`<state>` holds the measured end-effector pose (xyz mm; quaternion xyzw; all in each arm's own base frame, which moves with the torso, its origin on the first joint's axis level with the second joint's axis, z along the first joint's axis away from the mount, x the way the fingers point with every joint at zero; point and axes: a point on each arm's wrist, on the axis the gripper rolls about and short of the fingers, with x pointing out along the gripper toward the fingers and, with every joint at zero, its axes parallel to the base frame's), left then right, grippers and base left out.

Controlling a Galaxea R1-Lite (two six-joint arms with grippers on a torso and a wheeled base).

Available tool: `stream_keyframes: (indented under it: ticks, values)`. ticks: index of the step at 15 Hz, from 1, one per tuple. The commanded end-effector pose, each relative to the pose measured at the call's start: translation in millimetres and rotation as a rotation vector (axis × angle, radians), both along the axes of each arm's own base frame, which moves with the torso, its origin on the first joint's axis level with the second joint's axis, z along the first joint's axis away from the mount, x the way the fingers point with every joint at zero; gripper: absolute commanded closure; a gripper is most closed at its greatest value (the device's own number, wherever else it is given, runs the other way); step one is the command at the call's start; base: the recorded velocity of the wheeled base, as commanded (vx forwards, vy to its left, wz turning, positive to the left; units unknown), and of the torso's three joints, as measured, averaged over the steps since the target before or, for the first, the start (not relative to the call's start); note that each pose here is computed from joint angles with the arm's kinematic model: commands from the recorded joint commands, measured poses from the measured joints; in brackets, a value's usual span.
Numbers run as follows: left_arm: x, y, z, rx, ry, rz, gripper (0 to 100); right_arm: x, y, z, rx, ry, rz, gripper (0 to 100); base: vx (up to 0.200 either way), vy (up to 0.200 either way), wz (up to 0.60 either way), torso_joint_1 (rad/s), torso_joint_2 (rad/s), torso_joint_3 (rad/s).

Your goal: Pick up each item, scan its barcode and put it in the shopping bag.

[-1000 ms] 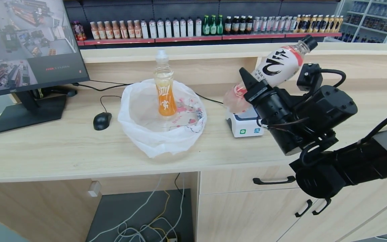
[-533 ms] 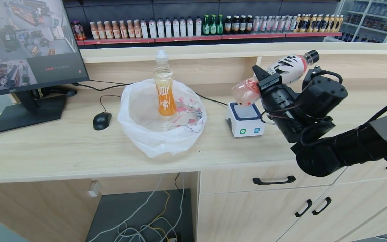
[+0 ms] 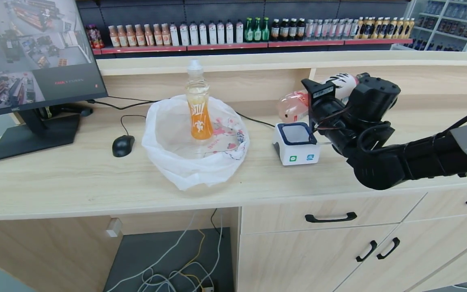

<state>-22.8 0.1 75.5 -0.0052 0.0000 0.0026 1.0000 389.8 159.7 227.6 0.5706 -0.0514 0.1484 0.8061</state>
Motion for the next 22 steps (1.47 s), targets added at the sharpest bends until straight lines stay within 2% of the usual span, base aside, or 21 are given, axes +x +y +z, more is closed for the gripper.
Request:
stream_keyframes:
  ticks: [1, 2, 7, 22]
  values:
    - [0, 0.0, 0.0, 0.0, 0.0, -0.001, 0, 6, -1, -12, 0.002, 0.034, -0.004, 100, 0.0, 0.0, 0.0, 0.0, 0.0, 0.0]
    - [0, 0.0, 0.0, 0.0, 0.0, -0.001, 0, 13, -2, -21, -0.005, 0.052, -0.016, 100, 0.0, 0.0, 0.0, 0.0, 0.0, 0.0]
    - [0, 0.0, 0.0, 0.0, 0.0, 0.001, 0, 18, -4, -30, -0.012, 0.069, -0.024, 100, 0.0, 0.0, 0.0, 0.0, 0.0, 0.0]
    - [0, 0.0, 0.0, 0.0, 0.0, 0.001, 0, 21, -1, -38, -0.017, 0.085, -0.019, 100, 0.0, 0.0, 0.0, 0.0, 0.0, 0.0]
